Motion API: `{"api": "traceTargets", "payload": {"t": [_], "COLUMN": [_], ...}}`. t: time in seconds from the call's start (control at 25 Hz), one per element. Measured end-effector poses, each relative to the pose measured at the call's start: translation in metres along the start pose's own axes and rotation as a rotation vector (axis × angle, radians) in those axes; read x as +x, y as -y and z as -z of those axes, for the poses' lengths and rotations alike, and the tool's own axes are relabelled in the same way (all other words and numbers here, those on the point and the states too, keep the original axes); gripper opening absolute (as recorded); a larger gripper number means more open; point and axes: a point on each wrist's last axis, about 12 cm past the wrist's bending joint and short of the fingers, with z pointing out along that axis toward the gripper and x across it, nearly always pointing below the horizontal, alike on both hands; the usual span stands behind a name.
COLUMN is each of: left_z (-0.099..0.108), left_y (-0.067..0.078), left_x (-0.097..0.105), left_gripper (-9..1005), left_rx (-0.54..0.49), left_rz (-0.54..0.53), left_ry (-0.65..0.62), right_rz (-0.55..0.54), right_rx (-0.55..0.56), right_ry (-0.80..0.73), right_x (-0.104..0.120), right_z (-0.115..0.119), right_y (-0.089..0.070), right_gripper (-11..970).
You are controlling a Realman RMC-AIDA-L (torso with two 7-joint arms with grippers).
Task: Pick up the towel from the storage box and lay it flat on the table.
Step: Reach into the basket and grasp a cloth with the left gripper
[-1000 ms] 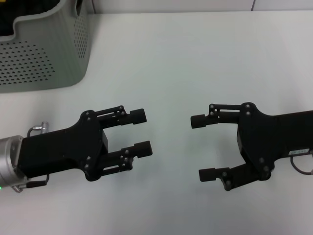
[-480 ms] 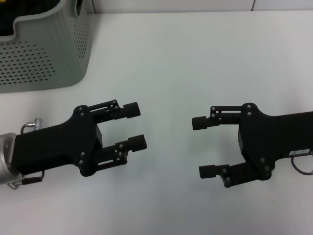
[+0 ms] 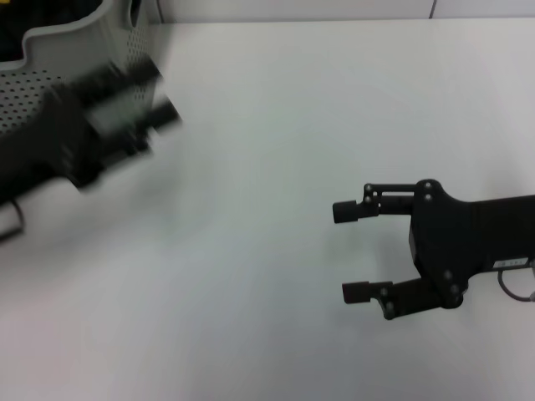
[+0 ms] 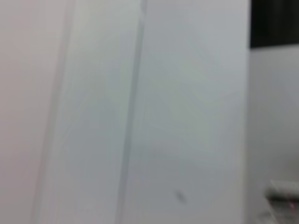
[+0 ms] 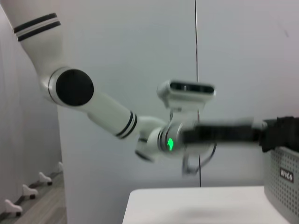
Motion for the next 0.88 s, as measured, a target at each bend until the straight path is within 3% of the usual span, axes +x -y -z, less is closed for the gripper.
{"api": "traceTargets", "payload": {"t": [0.24, 0.52, 0.72, 0.88], "left_z": [0.005, 0.027, 0.048, 0.062], "left_y": [-0.029, -0.082, -0.096, -0.101], "left_x": [-0.045, -0.092, -0.110, -0.110], "left_gripper": [575, 566, 560, 555], "left_rx": [-0.174, -0.686, -0.913, -1.038], "left_rz": [-0.002, -0.018, -0.098, -0.152], "left_ry": [0.099, 0.138, 0.125, 0.084], "right_rz": [-0.024, -0.031, -0.028, -0.022], "right_rx": [0.012, 0.027, 0.029, 0.031], "right_ry": [-0.026, -0.027, -0.026, -0.029], "right_x": [0.010, 0.020, 0.023, 0.022], "right_z": [-0.004, -0.005, -0.005, -0.006], "right_y": [0.002, 0.002, 0.001, 0.003], "right_gripper": [785, 785, 784, 784]}}
